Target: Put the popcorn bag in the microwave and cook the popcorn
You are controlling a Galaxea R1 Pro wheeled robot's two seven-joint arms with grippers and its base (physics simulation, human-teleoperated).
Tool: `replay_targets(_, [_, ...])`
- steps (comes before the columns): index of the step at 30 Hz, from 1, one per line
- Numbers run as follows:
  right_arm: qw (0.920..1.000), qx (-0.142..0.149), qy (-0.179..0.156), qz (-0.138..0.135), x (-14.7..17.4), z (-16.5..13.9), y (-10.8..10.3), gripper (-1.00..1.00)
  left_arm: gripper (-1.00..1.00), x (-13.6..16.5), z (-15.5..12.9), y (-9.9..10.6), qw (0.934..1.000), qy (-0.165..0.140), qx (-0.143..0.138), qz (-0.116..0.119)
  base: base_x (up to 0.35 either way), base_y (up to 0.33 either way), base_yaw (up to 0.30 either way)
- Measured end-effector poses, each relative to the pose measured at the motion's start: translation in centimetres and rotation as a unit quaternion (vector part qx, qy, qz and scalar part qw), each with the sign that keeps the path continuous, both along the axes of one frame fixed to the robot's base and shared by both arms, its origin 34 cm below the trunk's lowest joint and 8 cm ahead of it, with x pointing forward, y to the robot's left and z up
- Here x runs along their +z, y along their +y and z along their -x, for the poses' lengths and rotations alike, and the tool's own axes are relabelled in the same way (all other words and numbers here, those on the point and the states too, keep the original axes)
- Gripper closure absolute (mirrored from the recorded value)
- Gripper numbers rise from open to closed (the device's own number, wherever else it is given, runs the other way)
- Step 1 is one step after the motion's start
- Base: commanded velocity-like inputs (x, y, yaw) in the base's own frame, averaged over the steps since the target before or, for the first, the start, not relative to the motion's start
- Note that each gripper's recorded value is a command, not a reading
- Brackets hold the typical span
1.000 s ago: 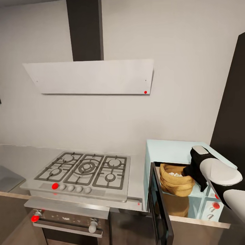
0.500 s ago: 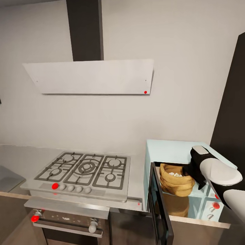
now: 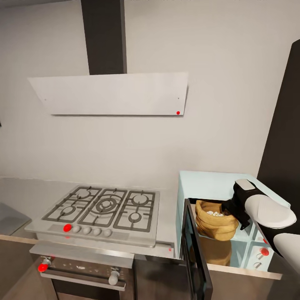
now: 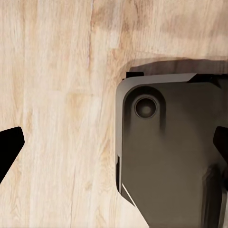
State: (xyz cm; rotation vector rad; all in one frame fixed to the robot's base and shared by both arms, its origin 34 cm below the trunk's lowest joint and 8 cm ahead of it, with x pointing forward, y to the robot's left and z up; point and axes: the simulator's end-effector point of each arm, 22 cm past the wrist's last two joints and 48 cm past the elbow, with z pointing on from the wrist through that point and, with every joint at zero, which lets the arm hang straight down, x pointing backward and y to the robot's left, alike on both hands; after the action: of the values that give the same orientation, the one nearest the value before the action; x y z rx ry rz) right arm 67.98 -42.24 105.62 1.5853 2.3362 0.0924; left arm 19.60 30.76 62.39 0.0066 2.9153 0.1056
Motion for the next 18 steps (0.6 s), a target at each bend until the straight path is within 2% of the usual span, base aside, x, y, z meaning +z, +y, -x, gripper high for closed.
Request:
replay_targets(4, [1.0000, -0.003, -0.005, -0.005, 0.1, -0.3, 0.2, -1.00, -1.00, 0.0, 0.0, -0.1, 1.0000, 0.000, 0.000, 0.000, -0.091, 0.000, 0.000])
replay_targets(6, [0.9997, -0.006, -0.018, -0.014, 0.6, -0.9, 0.5, -1.00, -1.00, 0.0, -0.1, -0.1, 1.0000, -0.001, 0.000, 0.001, -0.143, 0.000, 0.000])
replay_targets(8, [0.9994, 0.005, -0.031, -0.013, 0.8, -1.4, 0.6, -1.00, -1.00, 0.0, 0.0, 0.0, 1.0000, 0.000, 0.000, 0.000, -0.033, 0.000, 0.000])
replay_targets(18, [0.9993, 0.009, -0.035, -0.012, 0.7, -1.5, 0.6, -1.00, -1.00, 0.0, 0.0, 0.0, 1.0000, 0.000, 0.000, 0.000, -0.003, 0.000, 0.000])
